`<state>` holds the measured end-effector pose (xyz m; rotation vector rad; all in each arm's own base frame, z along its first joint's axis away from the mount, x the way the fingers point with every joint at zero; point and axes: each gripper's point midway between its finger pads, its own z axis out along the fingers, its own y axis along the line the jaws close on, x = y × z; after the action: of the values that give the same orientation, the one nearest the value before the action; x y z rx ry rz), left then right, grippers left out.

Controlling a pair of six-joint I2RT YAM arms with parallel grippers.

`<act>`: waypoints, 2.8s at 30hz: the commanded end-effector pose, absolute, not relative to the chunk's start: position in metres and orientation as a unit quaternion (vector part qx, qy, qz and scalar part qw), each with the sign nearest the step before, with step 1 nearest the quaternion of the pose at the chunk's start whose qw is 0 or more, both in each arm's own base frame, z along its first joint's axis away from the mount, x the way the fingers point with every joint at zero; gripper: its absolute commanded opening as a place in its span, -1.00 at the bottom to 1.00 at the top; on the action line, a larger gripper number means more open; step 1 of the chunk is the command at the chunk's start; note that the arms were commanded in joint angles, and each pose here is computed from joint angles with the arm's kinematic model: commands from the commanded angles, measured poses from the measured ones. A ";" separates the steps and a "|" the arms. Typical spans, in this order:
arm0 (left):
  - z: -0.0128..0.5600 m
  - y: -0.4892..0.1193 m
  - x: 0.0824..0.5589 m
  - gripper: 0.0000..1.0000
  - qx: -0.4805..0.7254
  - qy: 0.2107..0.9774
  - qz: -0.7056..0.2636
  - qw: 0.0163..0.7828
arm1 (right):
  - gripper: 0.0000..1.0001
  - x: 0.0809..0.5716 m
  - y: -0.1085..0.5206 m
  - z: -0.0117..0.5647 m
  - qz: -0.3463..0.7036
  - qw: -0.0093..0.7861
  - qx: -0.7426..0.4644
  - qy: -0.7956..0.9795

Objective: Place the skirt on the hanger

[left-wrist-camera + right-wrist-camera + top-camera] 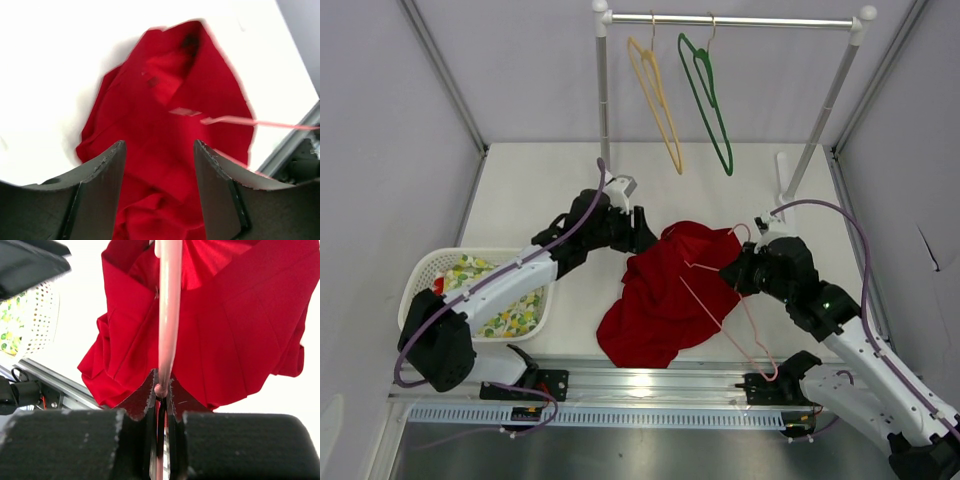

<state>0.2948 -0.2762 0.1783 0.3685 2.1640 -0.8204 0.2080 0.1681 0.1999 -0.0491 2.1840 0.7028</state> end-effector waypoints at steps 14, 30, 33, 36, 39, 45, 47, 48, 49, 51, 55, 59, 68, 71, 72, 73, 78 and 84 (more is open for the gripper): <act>0.188 -0.360 0.294 -0.09 0.105 0.862 -0.256 0.425 | -1.00 0.213 0.172 0.203 0.276 0.426 -0.008 0.862; 0.105 -0.290 0.253 -0.56 0.065 0.922 -0.155 0.348 | -1.00 0.212 0.171 0.202 0.267 0.430 -0.009 0.863; 0.088 -0.281 0.243 -0.58 0.060 0.927 -0.152 0.338 | -1.00 0.212 0.170 0.204 0.265 0.434 -0.008 0.861; 0.074 -0.275 0.237 -0.61 0.058 0.932 -0.146 0.327 | -1.00 0.212 0.169 0.208 0.266 0.437 -0.006 0.859; 0.068 -0.274 0.236 -0.64 0.058 0.932 -0.146 0.326 | -1.00 0.210 0.170 0.220 0.279 0.446 -0.009 0.850; 0.066 -0.273 0.238 -0.61 0.070 0.927 -0.148 0.338 | -1.00 0.205 0.177 0.245 0.314 0.458 -0.019 0.831; 0.068 -0.272 0.242 -0.59 0.068 0.926 -0.150 0.341 | -1.00 0.203 0.186 0.243 0.329 0.445 -0.027 0.833; 0.071 -0.275 0.245 -0.58 0.069 0.924 -0.155 0.342 | -1.00 0.203 0.188 0.240 0.332 0.439 -0.029 0.834; 0.072 -0.276 0.247 -0.56 0.068 0.923 -0.158 0.343 | -1.00 0.203 0.191 0.238 0.334 0.435 -0.030 0.836; 0.083 -0.278 0.256 -0.54 0.066 0.919 -0.162 0.354 | -1.00 0.201 0.193 0.235 0.339 0.431 -0.029 0.836; 0.093 -0.276 0.271 -0.51 0.064 0.916 -0.159 0.363 | -1.00 0.195 0.196 0.233 0.348 0.424 -0.031 0.836; 0.101 -0.280 0.287 -0.48 0.062 0.914 -0.159 0.367 | -1.00 0.188 0.200 0.228 0.356 0.409 -0.030 0.840; 0.107 -0.292 0.312 -0.43 0.074 0.913 -0.159 0.368 | -1.00 0.174 0.203 0.200 0.345 0.379 -0.031 0.858; 0.105 -0.294 0.317 -0.41 0.075 0.914 -0.159 0.365 | -1.00 0.172 0.204 0.192 0.339 0.374 -0.031 0.863; 0.105 -0.295 0.320 -0.41 0.074 0.914 -0.161 0.365 | -1.00 0.172 0.204 0.192 0.338 0.374 -0.031 0.863; 0.103 -0.293 0.320 -0.40 0.074 0.915 -0.159 0.363 | -1.00 0.171 0.206 0.191 0.340 0.372 -0.034 0.863; 0.097 -0.296 0.323 -0.34 0.079 0.916 -0.161 0.360 | -1.00 0.176 0.207 0.185 0.324 0.380 -0.029 0.866; 0.106 -0.305 0.324 -0.23 0.092 0.904 -0.191 0.372 | -1.00 0.182 0.211 0.184 0.311 0.386 -0.031 0.868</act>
<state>0.3109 -0.2904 0.0808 0.2149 2.4083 -0.4023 0.1797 0.2062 0.1831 -0.0831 2.2153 0.7927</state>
